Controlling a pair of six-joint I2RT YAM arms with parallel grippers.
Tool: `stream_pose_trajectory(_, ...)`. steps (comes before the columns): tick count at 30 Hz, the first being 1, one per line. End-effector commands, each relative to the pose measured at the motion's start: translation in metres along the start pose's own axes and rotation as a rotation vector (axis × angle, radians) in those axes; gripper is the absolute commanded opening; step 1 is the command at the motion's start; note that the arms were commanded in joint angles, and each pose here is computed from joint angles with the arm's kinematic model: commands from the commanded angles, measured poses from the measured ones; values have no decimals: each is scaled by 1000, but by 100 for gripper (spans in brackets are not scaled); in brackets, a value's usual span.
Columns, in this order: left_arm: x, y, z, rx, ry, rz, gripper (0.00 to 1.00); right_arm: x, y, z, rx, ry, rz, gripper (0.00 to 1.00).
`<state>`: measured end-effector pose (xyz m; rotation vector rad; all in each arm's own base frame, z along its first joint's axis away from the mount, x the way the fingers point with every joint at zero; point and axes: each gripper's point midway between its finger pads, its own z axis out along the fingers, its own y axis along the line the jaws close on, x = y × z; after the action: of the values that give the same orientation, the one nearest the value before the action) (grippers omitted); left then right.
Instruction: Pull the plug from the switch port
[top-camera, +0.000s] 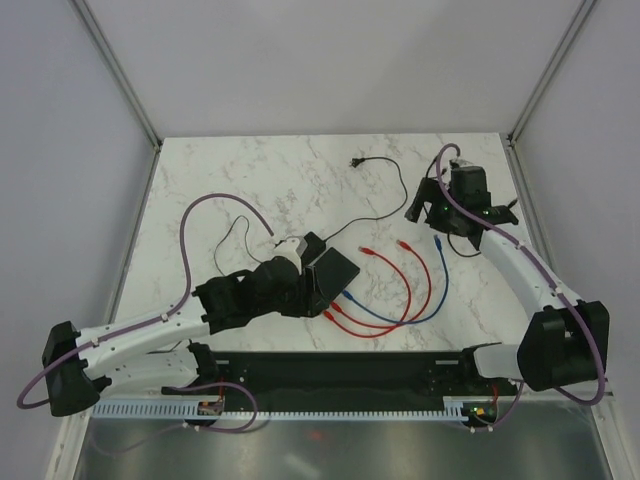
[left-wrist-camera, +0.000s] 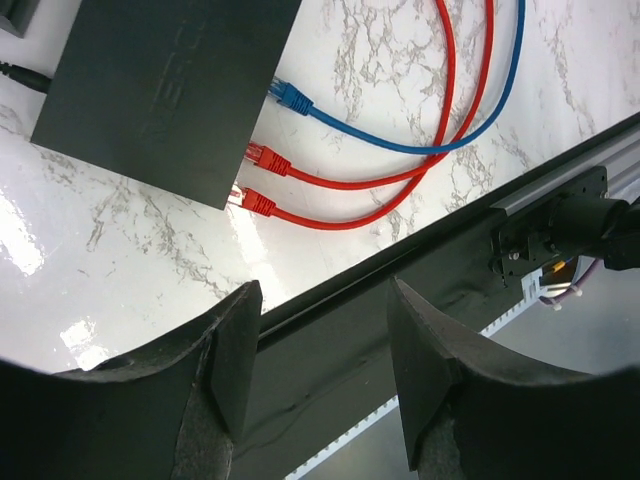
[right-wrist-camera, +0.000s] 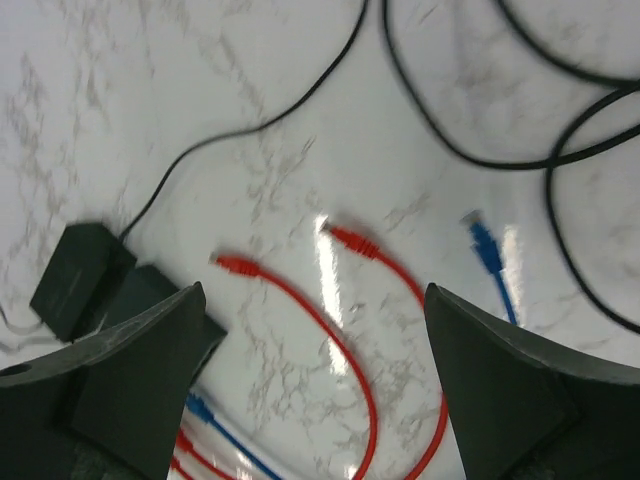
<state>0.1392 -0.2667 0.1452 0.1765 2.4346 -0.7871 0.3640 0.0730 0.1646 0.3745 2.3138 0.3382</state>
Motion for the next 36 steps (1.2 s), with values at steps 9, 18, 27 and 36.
stream_pose_trajectory(9,-14,17,10,-122,-56,-30,61,123,80,-25,-487,170,-213,82)
stream_pose_trajectory(18,-17,25,31,-172,-62,29,61,183,100,-33,-707,292,-177,70)
stream_pose_trajectory(27,-17,36,67,-161,-73,26,59,202,106,-28,-735,288,-129,61)
stream_pose_trajectory(36,-17,43,90,-103,-61,27,57,228,106,-11,-718,359,-94,57)
